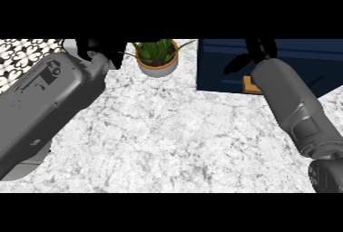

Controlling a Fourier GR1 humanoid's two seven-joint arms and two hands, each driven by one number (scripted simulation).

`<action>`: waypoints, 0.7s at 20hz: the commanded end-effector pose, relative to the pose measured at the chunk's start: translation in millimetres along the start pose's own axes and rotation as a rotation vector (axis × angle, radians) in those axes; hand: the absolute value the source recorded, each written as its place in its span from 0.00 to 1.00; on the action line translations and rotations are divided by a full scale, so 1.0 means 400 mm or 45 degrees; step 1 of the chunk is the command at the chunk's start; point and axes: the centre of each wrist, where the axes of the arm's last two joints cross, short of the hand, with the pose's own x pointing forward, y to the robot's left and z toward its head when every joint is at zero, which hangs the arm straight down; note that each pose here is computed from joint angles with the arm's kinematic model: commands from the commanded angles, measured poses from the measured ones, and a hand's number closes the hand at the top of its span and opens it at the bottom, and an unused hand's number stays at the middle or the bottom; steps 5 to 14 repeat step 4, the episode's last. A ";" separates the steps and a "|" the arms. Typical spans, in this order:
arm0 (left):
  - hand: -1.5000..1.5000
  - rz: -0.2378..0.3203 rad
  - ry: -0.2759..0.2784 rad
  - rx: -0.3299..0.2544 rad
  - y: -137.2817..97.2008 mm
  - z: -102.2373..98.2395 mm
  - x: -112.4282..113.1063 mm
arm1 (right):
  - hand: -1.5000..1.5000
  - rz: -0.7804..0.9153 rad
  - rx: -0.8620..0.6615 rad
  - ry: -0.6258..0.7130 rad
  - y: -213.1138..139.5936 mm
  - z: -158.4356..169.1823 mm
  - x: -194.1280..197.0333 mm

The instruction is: Pick up the can, place it into the drawer and close the drawer

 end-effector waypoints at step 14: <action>0.00 -0.006 0.012 -0.026 0.002 0.023 -0.018 | 0.00 -0.378 -0.119 0.017 -0.030 -0.052 0.081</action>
